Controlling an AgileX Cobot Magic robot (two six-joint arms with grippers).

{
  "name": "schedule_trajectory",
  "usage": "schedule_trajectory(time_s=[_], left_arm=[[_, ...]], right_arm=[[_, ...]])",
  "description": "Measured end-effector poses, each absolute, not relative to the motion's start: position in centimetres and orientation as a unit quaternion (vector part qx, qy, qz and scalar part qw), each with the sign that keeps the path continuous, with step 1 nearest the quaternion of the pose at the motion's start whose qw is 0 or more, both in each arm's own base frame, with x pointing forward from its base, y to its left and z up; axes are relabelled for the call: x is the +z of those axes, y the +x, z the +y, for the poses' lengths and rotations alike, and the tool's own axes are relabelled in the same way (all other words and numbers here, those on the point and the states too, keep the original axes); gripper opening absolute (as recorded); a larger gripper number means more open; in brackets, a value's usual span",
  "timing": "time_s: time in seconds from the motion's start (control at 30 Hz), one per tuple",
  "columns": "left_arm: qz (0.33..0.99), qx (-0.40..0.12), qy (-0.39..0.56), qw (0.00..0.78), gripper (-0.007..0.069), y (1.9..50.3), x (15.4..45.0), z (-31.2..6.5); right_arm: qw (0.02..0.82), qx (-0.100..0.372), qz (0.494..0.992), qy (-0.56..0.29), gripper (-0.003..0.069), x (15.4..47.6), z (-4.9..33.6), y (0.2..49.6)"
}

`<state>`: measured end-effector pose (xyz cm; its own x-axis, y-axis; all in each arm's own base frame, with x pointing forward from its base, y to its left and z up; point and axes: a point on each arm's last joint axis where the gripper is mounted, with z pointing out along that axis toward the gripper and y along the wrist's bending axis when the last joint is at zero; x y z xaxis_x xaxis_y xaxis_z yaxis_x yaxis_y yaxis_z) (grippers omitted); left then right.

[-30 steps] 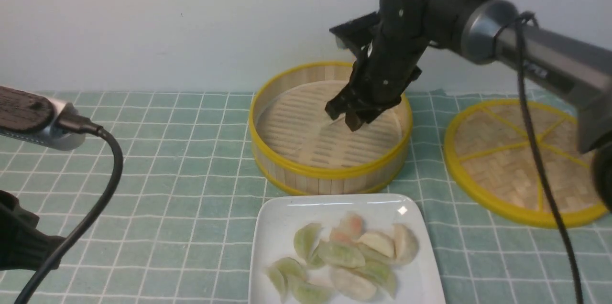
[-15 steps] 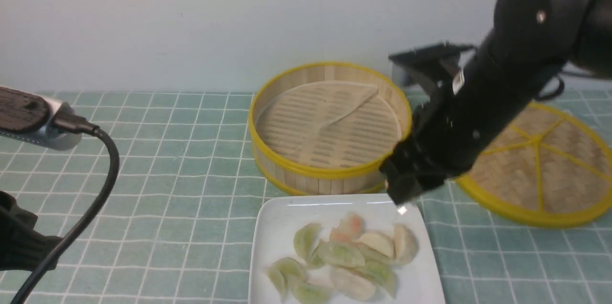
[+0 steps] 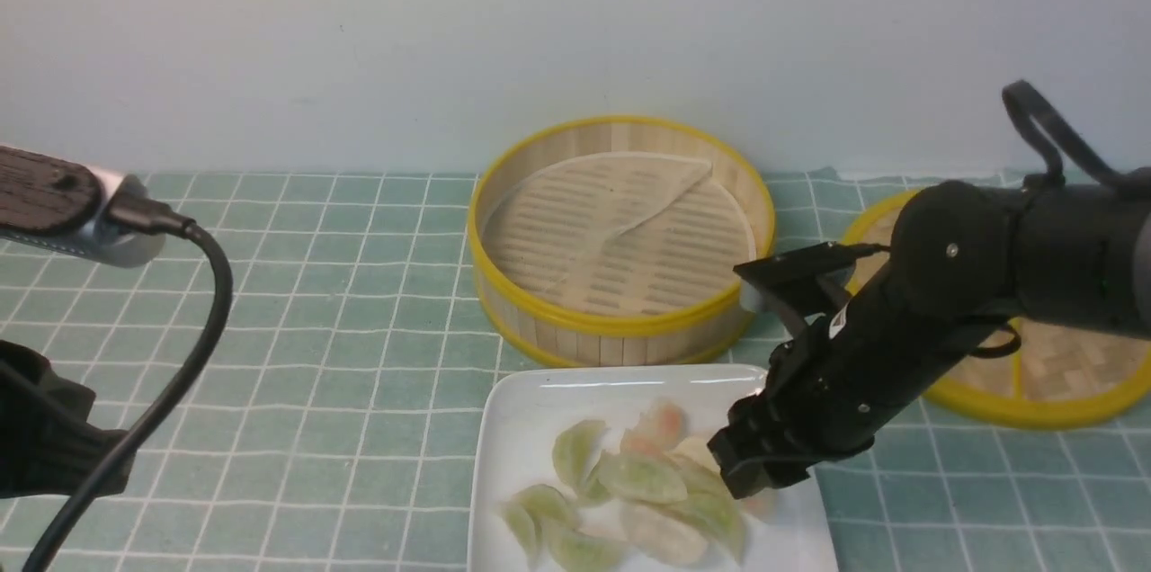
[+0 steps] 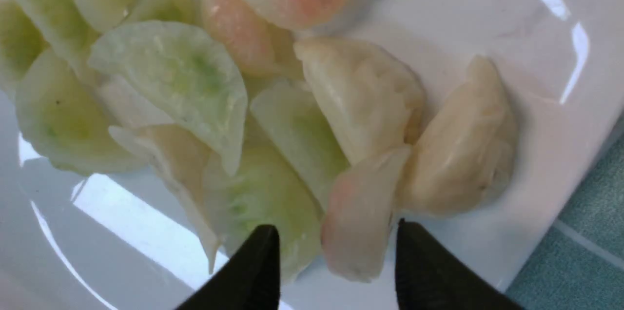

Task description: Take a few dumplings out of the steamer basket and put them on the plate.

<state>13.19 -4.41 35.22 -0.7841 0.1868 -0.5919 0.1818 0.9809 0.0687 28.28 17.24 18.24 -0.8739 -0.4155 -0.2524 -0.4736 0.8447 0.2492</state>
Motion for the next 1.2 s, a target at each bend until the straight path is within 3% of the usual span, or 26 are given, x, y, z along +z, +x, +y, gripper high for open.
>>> schedule_trajectory(time_s=[0.13, 0.23, 0.3, 0.33, 0.4, 0.53, 0.57, 0.6, 0.7, 0.73, 0.9, 0.97, 1.2], left_arm=[[0.945, 0.001, 0.097, 0.313, -0.0006, 13.2, 35.2, -4.5], [0.945, 0.000, 0.097, 0.312, -0.0006, 13.2, 35.2, -4.5], [0.944, -0.001, 0.097, 0.314, -0.0006, 13.2, 35.2, -4.5], [0.944, -0.001, 0.097, 0.314, -0.0006, 13.2, 35.2, -4.5], [0.942, -0.005, 0.098, 0.321, -0.0006, 13.3, 35.3, -4.6], [0.936, -0.014, 0.099, 0.338, -0.0006, 13.5, 35.5, -4.8], [0.936, -0.014, 0.099, 0.338, -0.0006, 13.5, 35.5, -4.8], [0.934, -0.016, 0.100, 0.343, -0.0006, 13.6, 35.6, -4.8], [0.931, -0.020, 0.101, 0.351, -0.0006, 13.7, 35.7, -4.9], [0.928, -0.022, 0.101, 0.357, -0.0006, 13.8, 35.8, -5.0], [0.922, -0.029, 0.103, 0.373, -0.0006, 14.0, 36.0, -5.1], [0.916, -0.035, 0.104, 0.386, -0.0006, 14.2, 36.2, -5.3], [0.904, -0.053, 0.105, 0.411, -0.0006, 14.5, 36.5, -5.6]], right_arm=[[0.085, 0.156, 0.955, -0.238, 0.0442, 18.7, 17.3, 28.2], [0.069, 0.162, 0.953, -0.246, 0.0435, 19.9, 17.4, 27.9], [0.083, 0.170, 0.949, -0.251, 0.0364, 22.8, 17.2, 27.4], [0.086, 0.170, 0.949, -0.252, 0.0364, 23.1, 17.1, 27.3], [0.144, 0.175, 0.938, -0.261, 0.0227, 27.7, 16.2, 25.7], [0.268, 0.167, 0.914, -0.256, 0.0038, 34.6, 13.4, 21.7], [0.276, 0.168, 0.911, -0.256, 0.0032, 35.0, 13.2, 21.4], [0.333, 0.169, 0.895, -0.243, 0.0007, 37.4, 11.8, 19.3], [0.429, 0.170, 0.860, -0.220, -0.0010, 40.5, 9.3, 15.6], [0.510, 0.176, 0.818, -0.200, -0.0012, 42.1, 7.0, 11.8], [0.643, 0.184, 0.726, -0.163, -0.0013, 41.3, 2.9, 5.2], [0.698, 0.187, 0.676, -0.142, -0.0013, 39.5, 1.2, 2.5], [0.743, 0.164, 0.638, -0.123, -0.0013, 34.4, -0.2, 1.0]])
